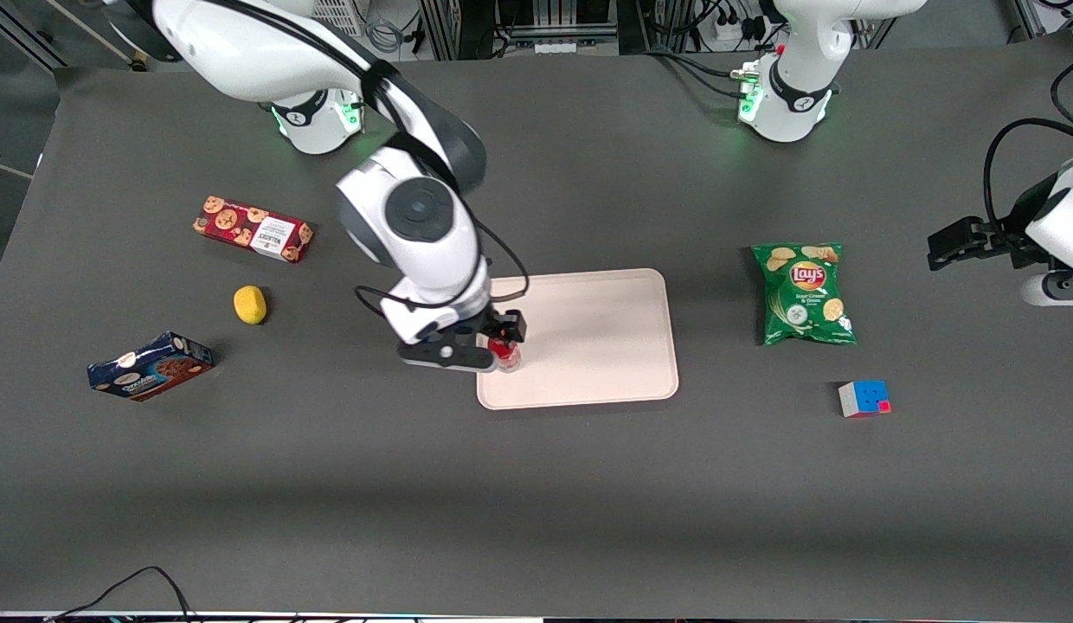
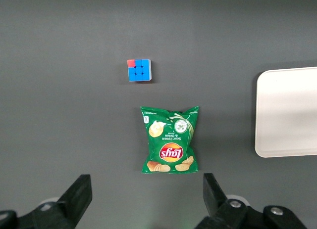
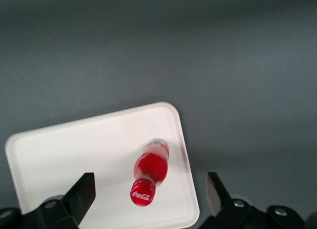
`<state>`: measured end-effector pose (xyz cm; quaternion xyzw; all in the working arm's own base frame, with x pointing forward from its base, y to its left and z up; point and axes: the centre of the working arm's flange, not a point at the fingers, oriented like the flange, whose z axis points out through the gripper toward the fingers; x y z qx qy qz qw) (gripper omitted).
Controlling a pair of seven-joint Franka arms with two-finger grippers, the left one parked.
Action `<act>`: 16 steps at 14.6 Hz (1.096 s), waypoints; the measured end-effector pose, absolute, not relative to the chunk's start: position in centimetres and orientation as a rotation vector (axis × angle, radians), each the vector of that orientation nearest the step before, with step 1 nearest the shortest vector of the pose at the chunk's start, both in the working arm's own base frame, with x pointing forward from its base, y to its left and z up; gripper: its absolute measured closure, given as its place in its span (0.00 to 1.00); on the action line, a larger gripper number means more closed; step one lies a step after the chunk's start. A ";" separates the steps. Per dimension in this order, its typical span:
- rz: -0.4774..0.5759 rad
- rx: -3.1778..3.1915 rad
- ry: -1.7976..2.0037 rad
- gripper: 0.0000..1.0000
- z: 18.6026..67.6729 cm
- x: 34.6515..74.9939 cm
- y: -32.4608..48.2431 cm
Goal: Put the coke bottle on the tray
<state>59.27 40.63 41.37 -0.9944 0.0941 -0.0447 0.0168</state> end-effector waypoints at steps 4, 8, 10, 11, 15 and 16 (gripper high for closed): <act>-0.202 -3.060 0.213 0.00 50.7 62.5 28.9; -0.214 -3.128 0.093 0.00 54.4 62.5 14.9; -0.180 -3.130 0.057 0.00 55.5 60.7 7.6; -0.167 -3.134 0.051 0.00 55.7 59.9 5.5; -0.109 -3.146 0.112 0.00 55.6 58.2 1.3; -0.108 -3.146 0.119 0.00 55.6 58.2 1.0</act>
